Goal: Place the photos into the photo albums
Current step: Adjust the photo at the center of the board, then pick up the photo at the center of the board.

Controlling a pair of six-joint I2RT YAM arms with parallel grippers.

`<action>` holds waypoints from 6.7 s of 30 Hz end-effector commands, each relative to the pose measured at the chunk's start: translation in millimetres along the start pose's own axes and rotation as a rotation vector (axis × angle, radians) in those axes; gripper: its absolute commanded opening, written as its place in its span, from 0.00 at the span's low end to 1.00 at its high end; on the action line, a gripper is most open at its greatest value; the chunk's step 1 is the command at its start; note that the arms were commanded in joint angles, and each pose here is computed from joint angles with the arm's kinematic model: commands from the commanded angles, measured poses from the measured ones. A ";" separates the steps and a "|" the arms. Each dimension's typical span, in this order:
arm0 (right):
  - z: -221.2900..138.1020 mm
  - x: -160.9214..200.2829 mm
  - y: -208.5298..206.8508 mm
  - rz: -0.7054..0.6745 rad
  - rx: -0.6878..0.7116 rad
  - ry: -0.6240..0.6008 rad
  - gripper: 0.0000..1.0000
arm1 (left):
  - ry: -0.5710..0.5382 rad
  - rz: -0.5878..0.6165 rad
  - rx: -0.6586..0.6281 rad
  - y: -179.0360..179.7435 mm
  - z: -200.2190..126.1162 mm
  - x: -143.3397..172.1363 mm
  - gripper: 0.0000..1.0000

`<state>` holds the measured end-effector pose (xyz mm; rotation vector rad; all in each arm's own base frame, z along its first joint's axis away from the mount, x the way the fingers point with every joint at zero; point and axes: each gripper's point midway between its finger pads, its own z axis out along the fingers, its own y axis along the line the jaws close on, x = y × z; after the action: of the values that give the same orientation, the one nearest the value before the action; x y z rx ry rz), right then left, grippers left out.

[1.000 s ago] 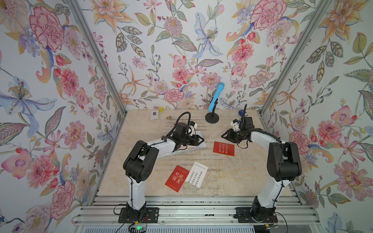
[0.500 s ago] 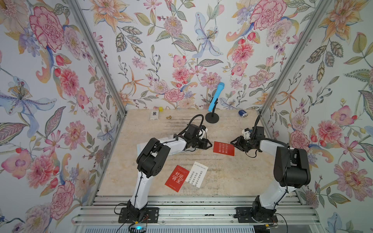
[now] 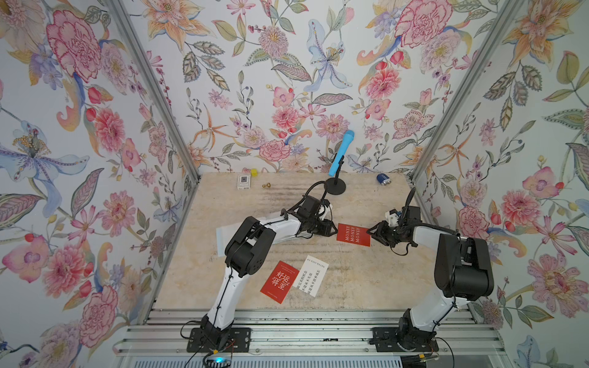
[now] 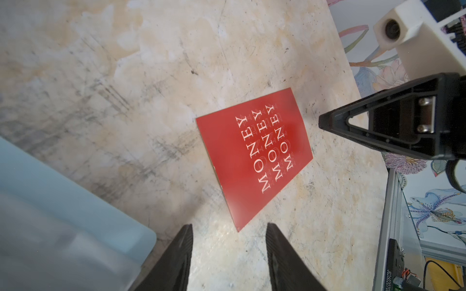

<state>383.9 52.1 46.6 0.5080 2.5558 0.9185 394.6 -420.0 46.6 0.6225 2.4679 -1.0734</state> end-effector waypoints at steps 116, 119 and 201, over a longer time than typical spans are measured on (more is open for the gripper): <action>-37.6 0.2 83.3 -0.064 -0.272 0.037 0.39 | 0.068 0.003 0.036 -5.7 47.4 21.9 0.50; -37.7 1.4 84.9 -0.065 -0.277 0.041 0.39 | 0.068 0.002 0.036 -5.2 47.5 22.6 0.50; -51.1 32.1 209.2 -0.391 -0.274 0.003 0.01 | -0.424 -0.114 -0.138 42.8 -180.5 -31.9 0.51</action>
<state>374.7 174.0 206.9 -0.0302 2.3562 1.0874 405.4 -289.1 147.7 0.2793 2.2061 -0.9746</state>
